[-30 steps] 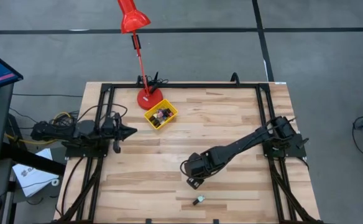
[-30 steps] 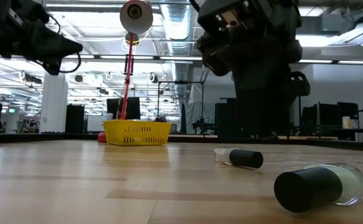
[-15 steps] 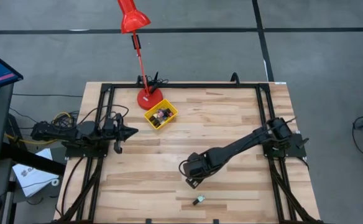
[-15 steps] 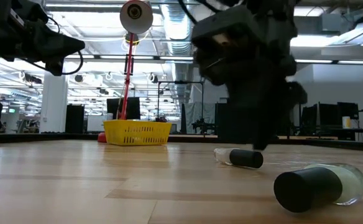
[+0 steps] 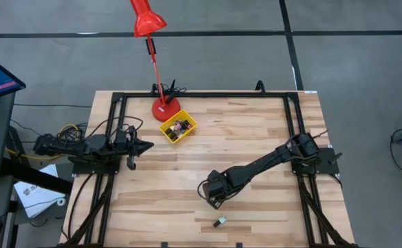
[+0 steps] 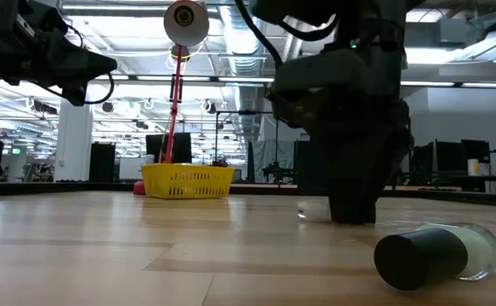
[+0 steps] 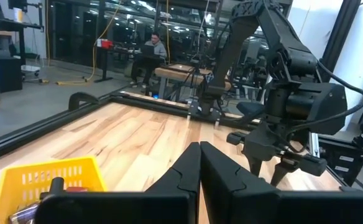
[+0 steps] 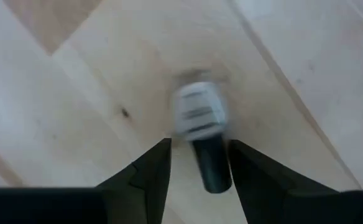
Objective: Pick & Place Nail Polish
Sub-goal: Put the white nail polish into the yellow basket
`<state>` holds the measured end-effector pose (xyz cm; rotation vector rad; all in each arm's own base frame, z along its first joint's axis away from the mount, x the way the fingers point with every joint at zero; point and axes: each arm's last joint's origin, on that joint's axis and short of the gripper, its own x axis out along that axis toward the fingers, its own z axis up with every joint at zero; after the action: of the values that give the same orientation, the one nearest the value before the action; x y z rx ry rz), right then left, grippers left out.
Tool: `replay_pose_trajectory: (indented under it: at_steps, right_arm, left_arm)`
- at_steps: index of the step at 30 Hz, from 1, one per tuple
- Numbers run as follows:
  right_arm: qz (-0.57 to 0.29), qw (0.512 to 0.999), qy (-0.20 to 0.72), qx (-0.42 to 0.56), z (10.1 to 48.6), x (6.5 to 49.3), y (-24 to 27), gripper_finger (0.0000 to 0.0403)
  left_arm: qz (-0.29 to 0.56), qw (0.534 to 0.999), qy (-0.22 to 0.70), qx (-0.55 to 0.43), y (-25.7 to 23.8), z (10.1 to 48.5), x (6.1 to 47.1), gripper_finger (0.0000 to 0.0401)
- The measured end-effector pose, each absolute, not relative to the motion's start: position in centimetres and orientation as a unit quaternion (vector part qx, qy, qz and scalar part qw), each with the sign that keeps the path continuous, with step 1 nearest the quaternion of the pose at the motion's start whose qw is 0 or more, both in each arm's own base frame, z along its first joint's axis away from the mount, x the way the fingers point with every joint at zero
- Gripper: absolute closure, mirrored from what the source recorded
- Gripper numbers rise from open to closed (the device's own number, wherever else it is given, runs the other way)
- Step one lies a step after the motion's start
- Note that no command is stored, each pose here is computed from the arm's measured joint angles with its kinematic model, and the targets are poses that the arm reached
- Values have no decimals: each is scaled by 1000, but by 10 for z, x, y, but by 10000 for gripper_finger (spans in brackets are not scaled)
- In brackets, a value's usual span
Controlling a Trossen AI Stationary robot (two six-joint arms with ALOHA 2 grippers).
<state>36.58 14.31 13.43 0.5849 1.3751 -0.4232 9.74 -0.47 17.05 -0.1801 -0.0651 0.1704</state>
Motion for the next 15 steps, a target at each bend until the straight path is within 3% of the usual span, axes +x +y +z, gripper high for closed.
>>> replay_pose_trajectory:
  at_steps: [15]
  right_arm:
    - [-165,718,646,201,126,361,145,358]
  left_arm:
    - [85,992,-33,-87,-5,171,97,401]
